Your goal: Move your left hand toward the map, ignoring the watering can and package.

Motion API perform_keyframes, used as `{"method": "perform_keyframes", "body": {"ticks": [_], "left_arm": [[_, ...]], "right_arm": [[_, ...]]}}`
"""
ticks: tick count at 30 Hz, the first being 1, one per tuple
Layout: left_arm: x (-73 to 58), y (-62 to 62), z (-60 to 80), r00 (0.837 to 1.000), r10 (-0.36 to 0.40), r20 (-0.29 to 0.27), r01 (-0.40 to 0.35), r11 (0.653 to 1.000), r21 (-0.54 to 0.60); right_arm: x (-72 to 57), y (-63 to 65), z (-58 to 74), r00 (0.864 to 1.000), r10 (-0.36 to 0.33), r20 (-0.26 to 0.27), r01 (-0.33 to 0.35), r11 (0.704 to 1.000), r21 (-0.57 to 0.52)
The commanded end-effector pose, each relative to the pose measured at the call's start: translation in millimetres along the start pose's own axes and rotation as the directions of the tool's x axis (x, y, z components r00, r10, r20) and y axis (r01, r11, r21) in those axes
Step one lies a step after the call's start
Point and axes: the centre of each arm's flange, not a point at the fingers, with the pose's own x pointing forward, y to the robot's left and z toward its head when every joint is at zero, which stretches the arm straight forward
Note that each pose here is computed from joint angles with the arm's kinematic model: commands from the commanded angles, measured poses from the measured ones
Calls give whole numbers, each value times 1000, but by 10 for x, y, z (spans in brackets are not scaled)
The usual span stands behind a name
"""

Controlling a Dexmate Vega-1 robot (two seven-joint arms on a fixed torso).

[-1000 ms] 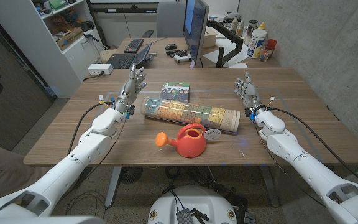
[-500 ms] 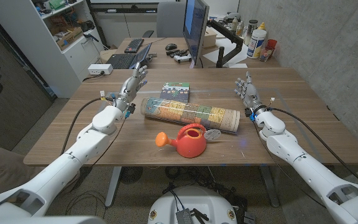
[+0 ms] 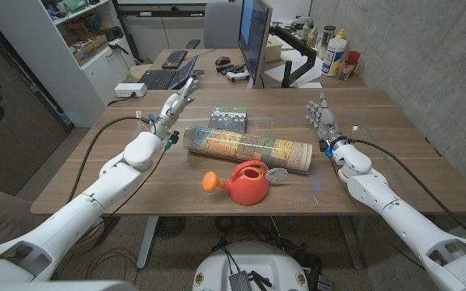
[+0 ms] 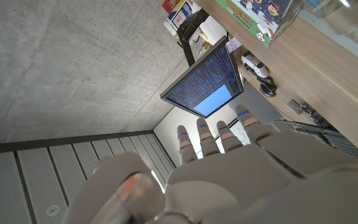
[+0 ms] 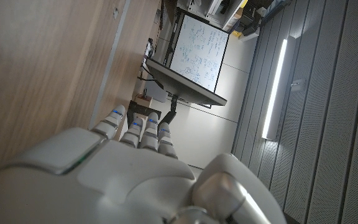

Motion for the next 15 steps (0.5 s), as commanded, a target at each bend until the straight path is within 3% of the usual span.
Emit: {"method": "perform_keyframes", "body": {"ticks": [1, 9, 15], "left_arm": [[5, -74, 200, 999, 3, 51, -10, 988, 156], [1, -95, 260, 998, 0, 67, -15, 973, 232], [10, -149, 350, 996, -20, 85, -11, 937, 348]], "right_arm": [[12, -25, 24, 1000, 1, 5, -1, 1000, -6], [0, -47, 17, 1000, -7, 2, 7, 1000, -4], [-2, -49, 23, 1000, -10, 2, 10, 1000, -1]]}}
